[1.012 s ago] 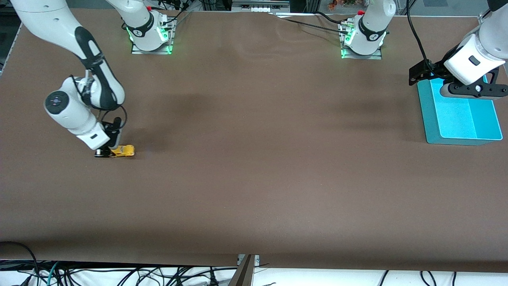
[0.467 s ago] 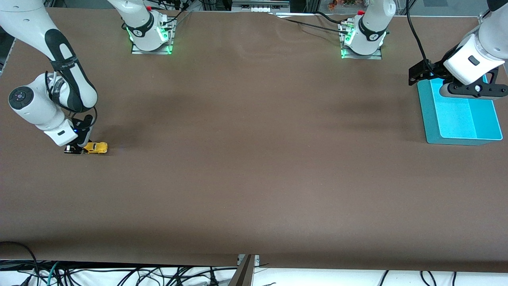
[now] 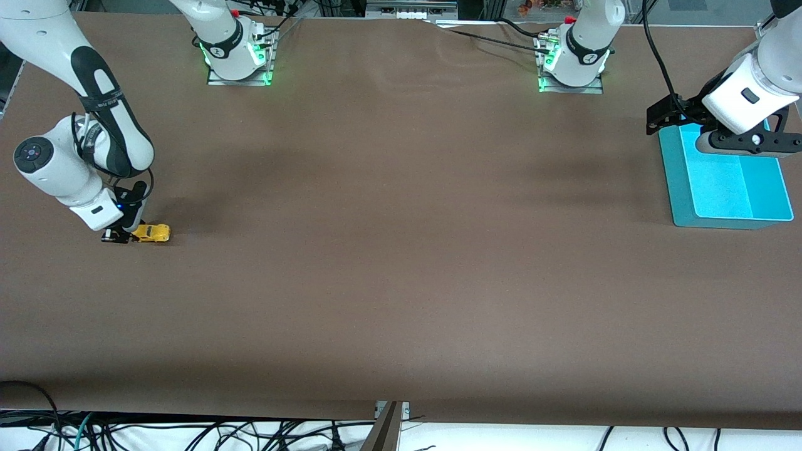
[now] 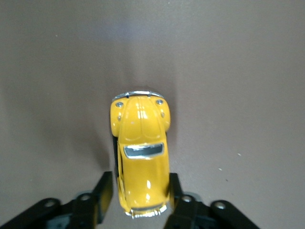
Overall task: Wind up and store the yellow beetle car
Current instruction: 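Open the right gripper to release the car and lift away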
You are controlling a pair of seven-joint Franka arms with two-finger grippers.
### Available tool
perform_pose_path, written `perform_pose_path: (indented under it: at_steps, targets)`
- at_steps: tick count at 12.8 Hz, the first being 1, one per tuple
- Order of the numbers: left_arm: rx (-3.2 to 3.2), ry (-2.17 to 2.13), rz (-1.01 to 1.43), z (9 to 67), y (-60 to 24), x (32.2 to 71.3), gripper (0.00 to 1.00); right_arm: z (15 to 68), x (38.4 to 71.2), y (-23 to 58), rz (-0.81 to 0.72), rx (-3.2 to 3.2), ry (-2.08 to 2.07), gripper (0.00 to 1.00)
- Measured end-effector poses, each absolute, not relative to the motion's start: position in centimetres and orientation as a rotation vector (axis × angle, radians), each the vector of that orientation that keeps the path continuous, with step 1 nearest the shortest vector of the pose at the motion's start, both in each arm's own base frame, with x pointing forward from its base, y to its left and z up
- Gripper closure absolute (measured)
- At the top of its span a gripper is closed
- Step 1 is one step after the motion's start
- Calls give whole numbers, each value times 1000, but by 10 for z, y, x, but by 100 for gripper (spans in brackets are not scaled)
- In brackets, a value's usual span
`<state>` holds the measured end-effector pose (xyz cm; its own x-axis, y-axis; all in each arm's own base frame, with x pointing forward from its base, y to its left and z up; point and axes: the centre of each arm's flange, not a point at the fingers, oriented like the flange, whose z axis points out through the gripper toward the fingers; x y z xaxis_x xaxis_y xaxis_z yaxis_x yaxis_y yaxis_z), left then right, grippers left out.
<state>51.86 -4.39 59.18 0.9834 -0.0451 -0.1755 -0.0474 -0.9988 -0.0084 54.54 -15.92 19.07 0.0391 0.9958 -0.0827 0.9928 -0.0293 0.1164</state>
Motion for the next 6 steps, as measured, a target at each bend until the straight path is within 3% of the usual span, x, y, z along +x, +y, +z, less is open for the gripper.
perform_pose_path:
  at_steps: [4, 6]
  targets:
    - [-3115, 78, 275, 592, -46, 519, 0, 197, 566, -142, 61, 2123, 2119, 1]
    - [-3116, 77, 275, 592, -45, 519, 0, 209, 578, -141, 52, 2129, 2134, 0]
